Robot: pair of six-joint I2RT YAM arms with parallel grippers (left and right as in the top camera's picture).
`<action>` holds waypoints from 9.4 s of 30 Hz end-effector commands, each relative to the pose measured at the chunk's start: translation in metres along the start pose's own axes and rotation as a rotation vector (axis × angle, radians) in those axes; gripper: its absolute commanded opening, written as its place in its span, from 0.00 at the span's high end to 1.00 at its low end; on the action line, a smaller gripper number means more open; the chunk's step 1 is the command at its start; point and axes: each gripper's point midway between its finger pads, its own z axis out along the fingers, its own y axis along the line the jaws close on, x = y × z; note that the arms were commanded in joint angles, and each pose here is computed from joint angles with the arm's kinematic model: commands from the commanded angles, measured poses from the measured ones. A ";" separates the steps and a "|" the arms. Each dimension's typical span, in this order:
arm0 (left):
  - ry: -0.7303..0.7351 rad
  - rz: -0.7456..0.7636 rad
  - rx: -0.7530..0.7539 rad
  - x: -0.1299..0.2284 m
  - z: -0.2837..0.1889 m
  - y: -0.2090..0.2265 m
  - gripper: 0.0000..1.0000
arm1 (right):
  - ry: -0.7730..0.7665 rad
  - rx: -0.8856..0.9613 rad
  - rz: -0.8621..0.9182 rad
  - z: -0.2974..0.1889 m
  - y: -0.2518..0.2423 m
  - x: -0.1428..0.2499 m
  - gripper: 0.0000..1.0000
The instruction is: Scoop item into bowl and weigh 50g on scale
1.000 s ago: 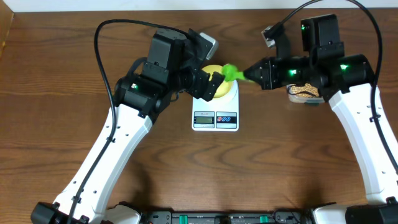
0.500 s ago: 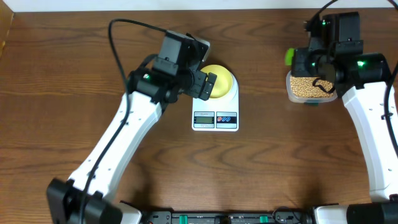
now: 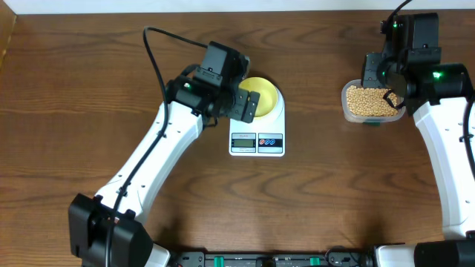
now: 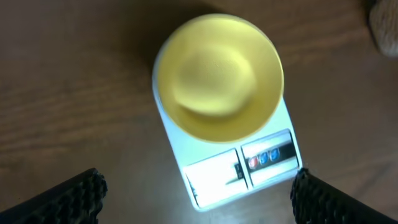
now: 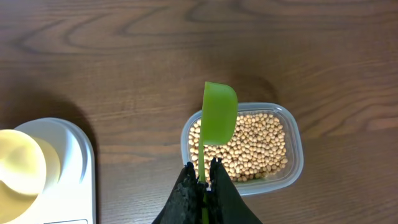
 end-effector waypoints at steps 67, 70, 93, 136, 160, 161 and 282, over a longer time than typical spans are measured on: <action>0.285 0.183 0.062 0.110 0.133 -0.102 0.02 | 0.170 -0.041 0.012 -0.007 0.003 0.039 0.99; 0.274 0.183 0.065 0.107 0.134 -0.103 0.02 | 0.170 -0.041 0.012 -0.007 0.003 0.039 0.99; 0.339 0.181 0.055 0.126 0.152 -0.099 0.02 | 0.170 -0.040 0.012 -0.007 0.003 0.039 0.99; -0.187 0.142 -0.103 0.065 -0.134 -0.043 0.02 | 0.140 0.139 -0.003 -0.008 -0.028 0.033 0.99; -0.230 0.132 -0.140 0.062 -0.145 -0.035 0.02 | 0.179 0.250 -0.011 0.051 -0.048 0.040 0.99; -0.230 0.132 -0.139 0.062 -0.145 -0.035 0.02 | 0.196 0.252 -0.015 0.055 -0.048 0.043 0.99; -0.225 0.133 -0.134 0.063 -0.144 -0.036 0.02 | 0.285 -1.471 0.437 0.021 0.072 0.052 0.99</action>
